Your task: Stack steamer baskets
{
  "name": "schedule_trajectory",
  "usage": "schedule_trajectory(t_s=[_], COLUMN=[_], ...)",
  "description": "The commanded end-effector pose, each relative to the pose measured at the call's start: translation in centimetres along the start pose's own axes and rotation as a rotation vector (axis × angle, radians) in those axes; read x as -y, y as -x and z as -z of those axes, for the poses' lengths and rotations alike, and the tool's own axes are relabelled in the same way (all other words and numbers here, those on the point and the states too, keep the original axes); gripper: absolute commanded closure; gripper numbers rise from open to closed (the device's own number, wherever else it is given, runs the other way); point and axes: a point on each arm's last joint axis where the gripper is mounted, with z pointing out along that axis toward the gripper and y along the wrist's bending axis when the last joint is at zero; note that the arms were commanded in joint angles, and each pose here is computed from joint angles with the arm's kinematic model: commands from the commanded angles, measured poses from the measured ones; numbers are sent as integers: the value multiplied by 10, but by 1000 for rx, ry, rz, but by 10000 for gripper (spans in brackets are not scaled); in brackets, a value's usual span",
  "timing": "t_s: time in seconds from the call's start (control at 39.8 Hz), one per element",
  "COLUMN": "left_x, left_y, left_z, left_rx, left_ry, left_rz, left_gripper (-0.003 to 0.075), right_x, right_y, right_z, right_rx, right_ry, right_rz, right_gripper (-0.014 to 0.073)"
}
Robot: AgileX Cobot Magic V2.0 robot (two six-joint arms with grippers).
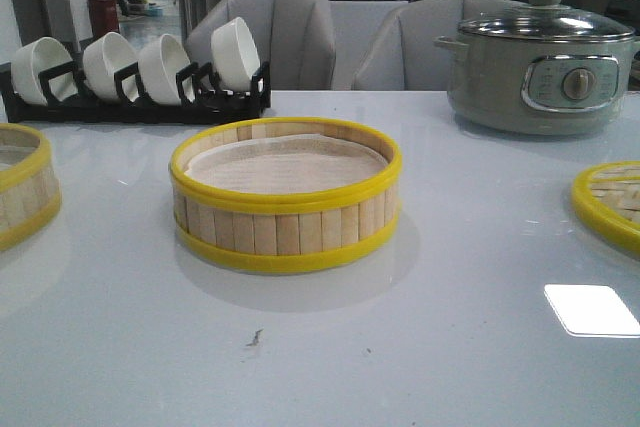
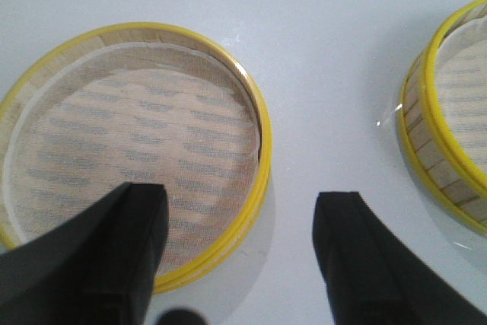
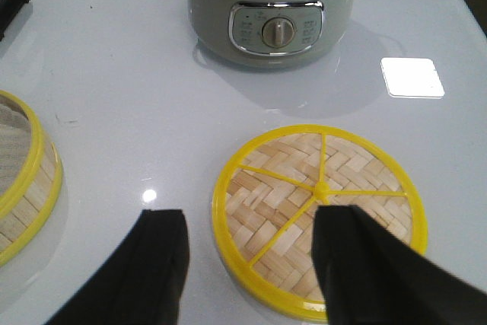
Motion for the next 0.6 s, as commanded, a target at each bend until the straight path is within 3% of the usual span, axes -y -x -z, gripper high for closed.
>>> schedule_trajectory(t_s=[0.0, 0.35, 0.58], left_x=[3, 8, 12], left_y=[25, 52, 44], left_z=[-10, -87, -131], left_rx=[54, -90, -189], left_ry=[-9, -12, -27], left_rz=[3, 18, 47], left_gripper=[256, 256, 256], right_x=[-1, -1, -1], right_y=[19, 19, 19], right_z=[7, 7, 7], right_rx=[123, 122, 122], right_ry=[7, 7, 7], right_rz=[3, 3, 2], right_gripper=[118, 118, 118])
